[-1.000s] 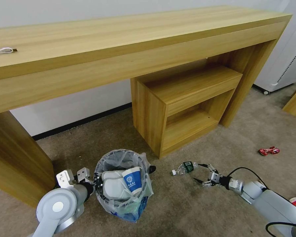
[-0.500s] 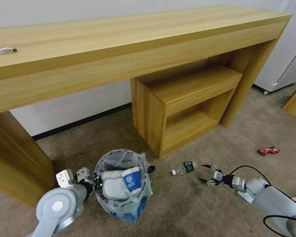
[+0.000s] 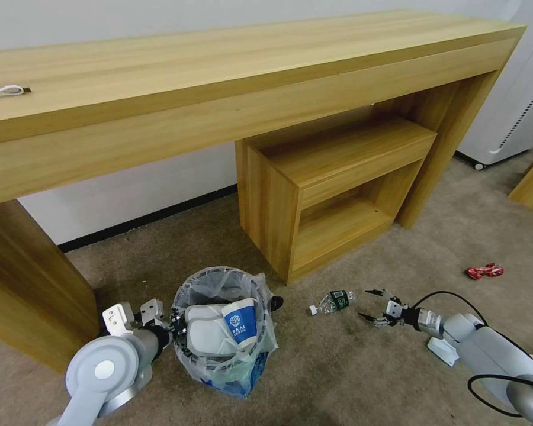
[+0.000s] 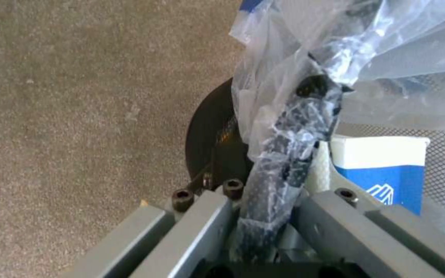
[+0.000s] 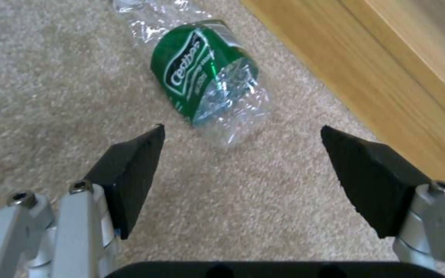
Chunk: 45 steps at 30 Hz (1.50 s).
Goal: Pick up the trash bin and place the garbage on the floor into it.
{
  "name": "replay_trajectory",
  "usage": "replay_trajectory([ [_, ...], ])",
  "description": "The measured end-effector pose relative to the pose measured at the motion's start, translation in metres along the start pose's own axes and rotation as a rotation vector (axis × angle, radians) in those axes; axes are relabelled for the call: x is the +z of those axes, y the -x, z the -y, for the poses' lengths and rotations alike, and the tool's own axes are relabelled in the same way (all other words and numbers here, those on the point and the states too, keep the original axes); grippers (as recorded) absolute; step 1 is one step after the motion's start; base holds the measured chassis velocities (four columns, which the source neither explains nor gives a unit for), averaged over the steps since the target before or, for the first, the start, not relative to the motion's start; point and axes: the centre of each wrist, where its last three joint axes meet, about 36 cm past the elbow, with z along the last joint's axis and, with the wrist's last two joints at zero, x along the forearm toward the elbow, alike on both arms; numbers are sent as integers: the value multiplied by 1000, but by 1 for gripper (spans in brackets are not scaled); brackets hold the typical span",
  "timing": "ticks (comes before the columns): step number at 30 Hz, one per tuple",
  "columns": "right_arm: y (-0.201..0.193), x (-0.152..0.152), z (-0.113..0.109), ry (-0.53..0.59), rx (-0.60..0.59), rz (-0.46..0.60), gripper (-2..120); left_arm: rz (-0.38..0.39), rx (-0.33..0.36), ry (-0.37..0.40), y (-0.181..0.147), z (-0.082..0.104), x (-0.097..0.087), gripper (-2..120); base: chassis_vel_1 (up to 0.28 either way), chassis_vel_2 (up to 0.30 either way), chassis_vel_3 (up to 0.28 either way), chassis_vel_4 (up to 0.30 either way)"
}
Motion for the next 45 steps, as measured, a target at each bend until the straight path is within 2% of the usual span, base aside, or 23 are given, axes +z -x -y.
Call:
replay_trajectory([
  [15, 20, -14, 17, -22, 0, 20, 78, 1, 7, 0, -2, 2, 1, 0, 0, 0, 0, 0],
  [24, 46, -27, 14, -28, -27, 47, 76, 7, 9, -1, -4, 2, 0, 0, 0, 0, 0, 0],
  [27, 57, -32, 10, -27, -53, 58, 67, 11, 9, -3, -6, 2, 0, 0, 0, 0, 0, 0],
  [32, 70, -36, 2, -21, -77, 66, 70, 14, 12, -3, -9, 2, 0, 0, 0, 0, 0, 0],
  [34, 78, -39, -3, -17, -86, 75, 62, 16, 14, -3, -11, 3, 1, 0, 0, 0, 0, 0],
  [35, 78, -39, -3, -17, -86, 75, 62, 16, 14, -3, -11, 3, 1, 0, 0, 0, 0, 0],
  [38, 85, -41, -9, -12, -97, 83, 47, 20, 16, -3, -13, 4, 1, 0, 0, 0, 0, 0],
  [39, 85, -41, -9, -12, -97, 83, 47, 20, 16, -3, -13, 4, 1, 0, 0, 0, 0, 0],
  [41, 86, -42, -12, -10, -103, 85, 37, 21, 20, -2, -15, 5, 1, 0, 0, 0, 0, 0],
  [43, 86, -42, -12, -9, -107, 85, 34, 20, 23, -3, -16, 5, 1, 0, 0, 0, 0, 0],
  [44, 86, -41, -13, -8, -112, 85, 27, 19, 26, -4, -16, 6, 1, 0, 0, 0, 0, 0],
  [45, 86, -41, -13, -8, -112, 85, 27, 19, 26, -4, -16, 6, 1, 0, 0, 0, 0, 0],
])
